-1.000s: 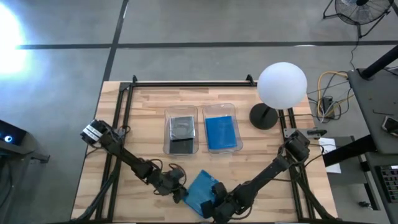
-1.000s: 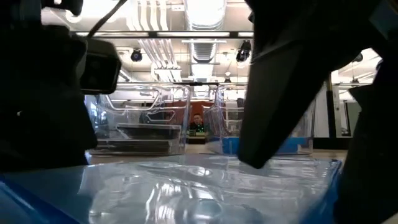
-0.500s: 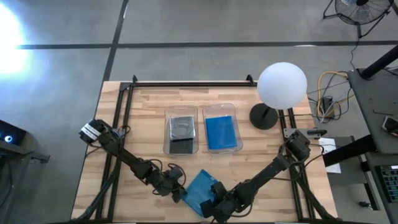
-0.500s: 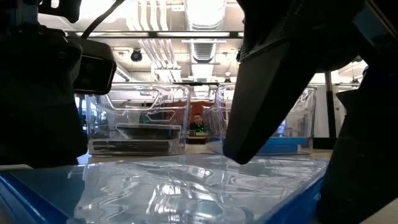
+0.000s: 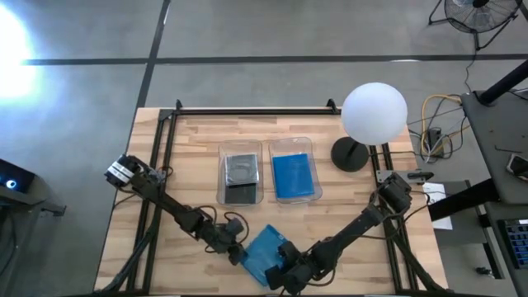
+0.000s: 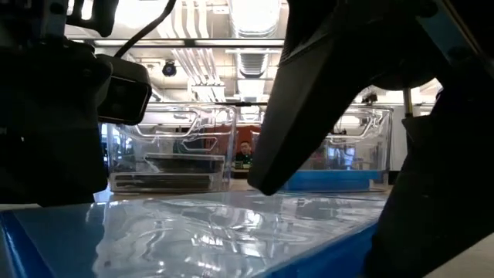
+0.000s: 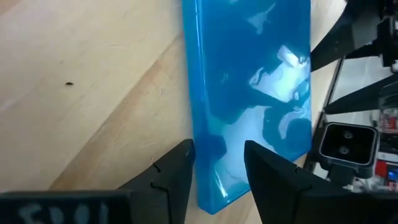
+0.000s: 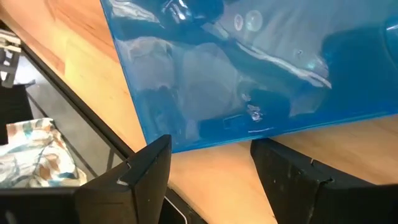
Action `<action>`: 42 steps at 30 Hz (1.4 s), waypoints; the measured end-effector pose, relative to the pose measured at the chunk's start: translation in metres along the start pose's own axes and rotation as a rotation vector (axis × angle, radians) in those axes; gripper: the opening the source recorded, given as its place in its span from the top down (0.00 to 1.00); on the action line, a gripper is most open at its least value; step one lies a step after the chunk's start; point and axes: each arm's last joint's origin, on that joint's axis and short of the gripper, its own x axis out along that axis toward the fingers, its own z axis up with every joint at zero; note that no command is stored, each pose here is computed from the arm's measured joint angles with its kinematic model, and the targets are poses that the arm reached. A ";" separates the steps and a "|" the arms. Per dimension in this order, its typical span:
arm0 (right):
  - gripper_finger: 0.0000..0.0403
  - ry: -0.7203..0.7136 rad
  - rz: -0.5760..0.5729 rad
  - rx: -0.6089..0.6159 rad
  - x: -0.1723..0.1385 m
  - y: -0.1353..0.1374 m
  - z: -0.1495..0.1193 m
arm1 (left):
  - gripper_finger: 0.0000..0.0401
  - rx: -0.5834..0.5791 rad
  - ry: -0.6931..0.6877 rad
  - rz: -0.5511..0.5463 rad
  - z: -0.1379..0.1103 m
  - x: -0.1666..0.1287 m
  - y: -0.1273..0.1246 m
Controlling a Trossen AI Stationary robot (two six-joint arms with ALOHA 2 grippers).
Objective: Pick & place jewel cases by type
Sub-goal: Put the blue cd case into the right transparent bin
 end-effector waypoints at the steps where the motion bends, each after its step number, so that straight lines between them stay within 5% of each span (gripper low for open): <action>1: 0.45 -0.002 0.006 -0.003 0.000 0.000 0.001 | 0.67 -0.001 0.000 -0.019 0.001 0.000 -0.001; 9: 0.45 0.004 0.011 -0.040 0.004 0.004 0.014 | 0.67 0.063 -0.018 -0.231 0.008 -0.002 -0.020; 19: 0.45 -0.009 0.036 -0.144 0.000 0.008 0.018 | 0.67 0.062 -0.048 -0.253 0.009 -0.005 -0.024; 28: 0.46 -0.086 -0.034 -0.160 -0.017 0.000 0.004 | 0.88 -0.027 -0.107 -0.309 0.012 -0.007 -0.031; 33: 0.46 -0.168 -0.103 -0.108 -0.044 -0.009 -0.011 | 0.99 -0.059 -0.169 -0.375 0.015 -0.010 -0.038; 42: 0.46 -0.395 -0.146 0.037 -0.130 -0.028 -0.031 | 1.00 -0.104 -0.365 -0.553 0.032 -0.044 -0.063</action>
